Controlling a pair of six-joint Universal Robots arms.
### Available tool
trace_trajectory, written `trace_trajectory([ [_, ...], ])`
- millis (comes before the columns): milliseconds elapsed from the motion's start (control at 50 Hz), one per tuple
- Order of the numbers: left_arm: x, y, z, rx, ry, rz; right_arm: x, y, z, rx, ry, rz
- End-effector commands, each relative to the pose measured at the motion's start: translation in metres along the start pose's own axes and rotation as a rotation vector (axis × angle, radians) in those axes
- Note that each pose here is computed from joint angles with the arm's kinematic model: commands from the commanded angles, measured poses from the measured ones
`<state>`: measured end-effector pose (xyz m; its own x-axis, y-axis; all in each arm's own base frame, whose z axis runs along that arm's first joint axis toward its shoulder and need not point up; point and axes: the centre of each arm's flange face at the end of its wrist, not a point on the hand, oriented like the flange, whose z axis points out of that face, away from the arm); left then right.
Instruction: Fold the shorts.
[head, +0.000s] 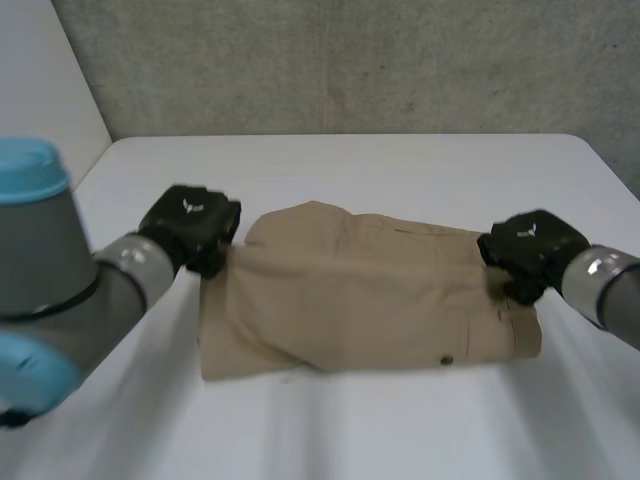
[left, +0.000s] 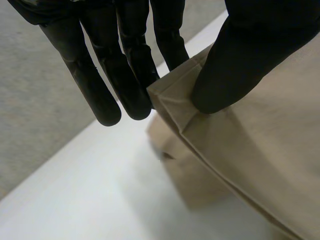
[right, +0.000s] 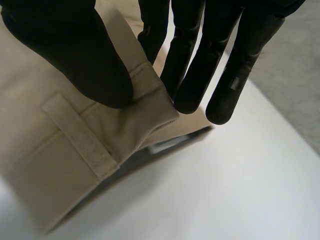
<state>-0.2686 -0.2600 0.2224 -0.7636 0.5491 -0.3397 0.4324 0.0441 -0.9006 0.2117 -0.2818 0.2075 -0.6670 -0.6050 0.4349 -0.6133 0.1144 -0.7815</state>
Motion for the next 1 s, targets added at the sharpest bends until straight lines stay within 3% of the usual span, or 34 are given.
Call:
trace_trajectory([
  [20,-0.014,-0.009,0.086,0.122,-0.136,0.016,0.015,-0.015,0.05,0.097,0.187,-0.037],
  [260,-0.007,0.007,0.171,0.351,-0.224,0.096,0.02,-0.016,0.125,0.354,0.393,-0.127],
  [360,-0.006,0.013,0.189,0.437,-0.267,0.124,0.023,-0.006,0.153,0.383,0.468,-0.158],
  [460,0.01,0.019,0.191,0.505,-0.254,0.134,0.007,0.008,0.17,0.331,0.444,-0.165],
  [620,0.015,0.002,0.164,0.557,-0.27,0.127,0.02,-0.022,0.124,0.352,0.433,-0.088],
  [720,0.013,-0.005,0.134,0.516,-0.263,0.123,0.015,-0.029,0.086,0.318,0.331,0.009],
  [820,0.016,0.004,0.098,0.418,-0.227,0.119,-0.002,-0.01,0.059,0.179,0.159,0.131],
  [1000,0.03,0.043,0.063,0.2,-0.132,0.118,-0.017,0.031,0.048,0.026,0.066,0.202],
])
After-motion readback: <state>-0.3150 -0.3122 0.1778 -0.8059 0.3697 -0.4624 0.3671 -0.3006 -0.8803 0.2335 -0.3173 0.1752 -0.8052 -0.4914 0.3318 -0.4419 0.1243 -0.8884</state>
